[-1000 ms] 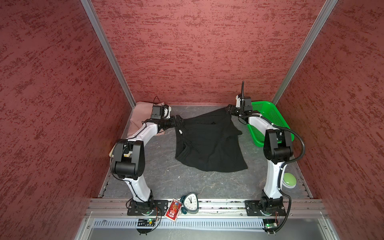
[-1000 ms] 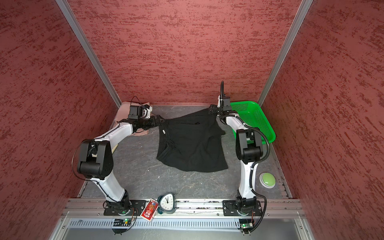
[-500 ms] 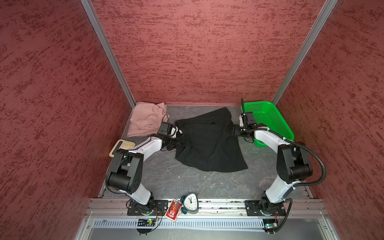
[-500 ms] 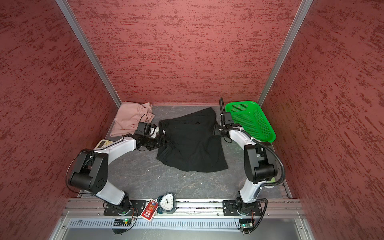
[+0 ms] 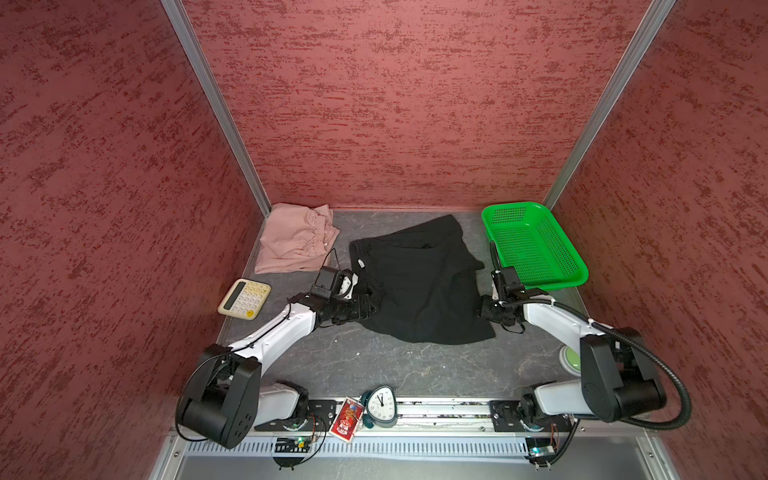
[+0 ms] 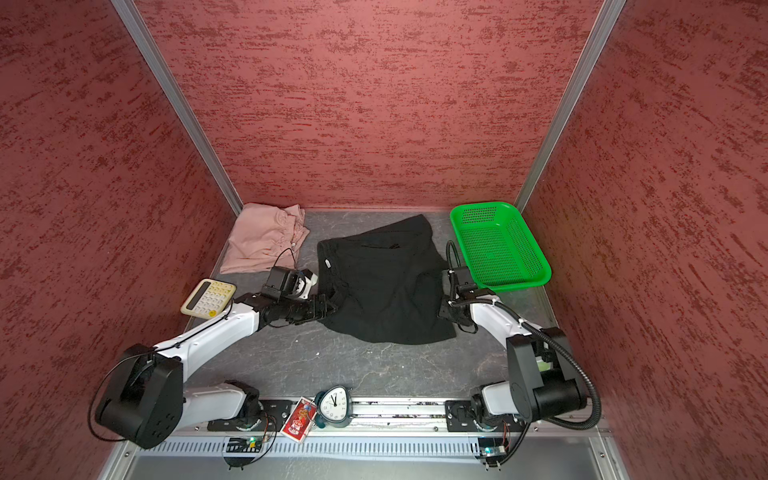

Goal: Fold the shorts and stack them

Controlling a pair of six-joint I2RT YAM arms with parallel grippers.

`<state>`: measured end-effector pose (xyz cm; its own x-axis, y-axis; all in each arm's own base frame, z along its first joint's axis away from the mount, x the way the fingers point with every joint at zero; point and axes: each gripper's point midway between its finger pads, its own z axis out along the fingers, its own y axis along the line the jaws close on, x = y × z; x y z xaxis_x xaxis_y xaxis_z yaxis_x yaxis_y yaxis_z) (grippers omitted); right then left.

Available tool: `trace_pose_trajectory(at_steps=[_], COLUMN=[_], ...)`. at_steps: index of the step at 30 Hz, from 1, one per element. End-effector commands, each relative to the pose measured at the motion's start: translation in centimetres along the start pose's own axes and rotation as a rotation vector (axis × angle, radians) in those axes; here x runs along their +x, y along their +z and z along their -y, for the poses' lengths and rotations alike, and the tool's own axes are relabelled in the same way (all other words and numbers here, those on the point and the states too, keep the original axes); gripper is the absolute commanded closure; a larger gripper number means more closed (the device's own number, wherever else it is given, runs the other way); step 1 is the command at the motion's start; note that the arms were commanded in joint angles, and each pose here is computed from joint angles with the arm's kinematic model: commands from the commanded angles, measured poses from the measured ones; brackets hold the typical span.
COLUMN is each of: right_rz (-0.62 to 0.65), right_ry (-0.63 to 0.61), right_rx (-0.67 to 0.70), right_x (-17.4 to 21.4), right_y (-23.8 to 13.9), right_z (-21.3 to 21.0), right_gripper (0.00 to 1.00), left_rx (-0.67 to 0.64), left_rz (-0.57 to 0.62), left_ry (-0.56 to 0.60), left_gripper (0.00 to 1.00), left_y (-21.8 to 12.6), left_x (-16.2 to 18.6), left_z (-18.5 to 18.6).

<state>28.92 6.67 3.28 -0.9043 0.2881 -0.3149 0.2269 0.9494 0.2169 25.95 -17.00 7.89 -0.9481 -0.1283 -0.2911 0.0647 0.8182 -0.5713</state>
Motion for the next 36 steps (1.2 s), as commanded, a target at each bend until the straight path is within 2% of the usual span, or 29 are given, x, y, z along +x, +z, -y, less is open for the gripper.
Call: trace_pose_trajectory(at_steps=[1,4,8,9,12,13,14,16,17,18,21,25,30,32,35,36], right_rz=[0.077,0.063,0.054,0.055,0.058,0.063,0.067,0.086,0.096,0.107,0.129,0.113,0.114,0.128,0.132,0.122], right_ry=[-0.026,-0.032,-0.027,-0.021,-0.011,-0.009,-0.008,-0.002,0.001,0.006,0.03,0.066,0.113,0.12,0.136,0.135], right_rx=[-0.048,-0.047,-0.067,-0.074,-0.064,-0.056,-0.049,-0.027,-0.02,-0.014,0.004,0.045,0.124,0.086,0.024,0.011], right_x=[-2.6,-2.8,-2.5,-2.5,-2.5,-2.6,-2.7,-3.0,-3.1,-3.3,-3.3,-2.2,0.0,0.1,-0.5,-0.5], right_y=[0.2,1.4,2.1,2.1,1.7,1.3,0.9,-0.4,-1.1,-1.8,-4.2,-6.7,-8.8,-8.9,-8.4,-8.0], right_z=[-1.5,-1.6,-1.8,-1.9,-1.7,-1.6,-1.5,-1.2,-1.1,-1.0,-0.7,0.3,2.8,2.3,1.0,0.7], right_gripper=[0.51,0.64,0.69,0.74,1.0,1.0,1.0,1.0,1.0,1.0,1.0,1.0,1.0,1.0,1.0,1.0], left_rx=[0.022,0.043,0.07,0.069,0.053,0.048,0.037,-0.002,-0.032,-0.059,-0.098,-0.125,-0.098,-0.066,0.001,0.015], left_rz=[0.028,0.04,0.027,0.018,-0.001,-0.008,-0.013,-0.024,-0.028,-0.038,-0.033,0.037,0.057,0.073,0.09,0.091], left_ry=[0.036,0.049,0.058,0.058,0.052,0.049,0.044,0.023,0.005,-0.017,-0.022,-0.036,-0.042,-0.026,0.029,0.046], left_gripper=[0.22,0.24,0.24,0.24,0.29,0.33,0.42,0.84,0.96,1.0,1.0,1.0,1.0,0.7,0.38,0.33], left_y=[0.3,0.6,1.1,1.3,1.3,1.2,1.1,0.9,0.7,0.4,-1.1,-3.7,-3.9,-3.2,-2.3,-1.9], left_x=[-0.8,-1.3,-1.2,-1.0,-0.5,-0.2,0.0,0.4,0.6,0.8,0.7,0.0,0.0,-0.5,-1.9,-2.4], left_z=[0.5,0.8,1.3,1.4,1.1,1.0,0.8,0.0,-0.4,-0.9,-0.9,-0.6,-0.4,-0.1,1.2,1.6])
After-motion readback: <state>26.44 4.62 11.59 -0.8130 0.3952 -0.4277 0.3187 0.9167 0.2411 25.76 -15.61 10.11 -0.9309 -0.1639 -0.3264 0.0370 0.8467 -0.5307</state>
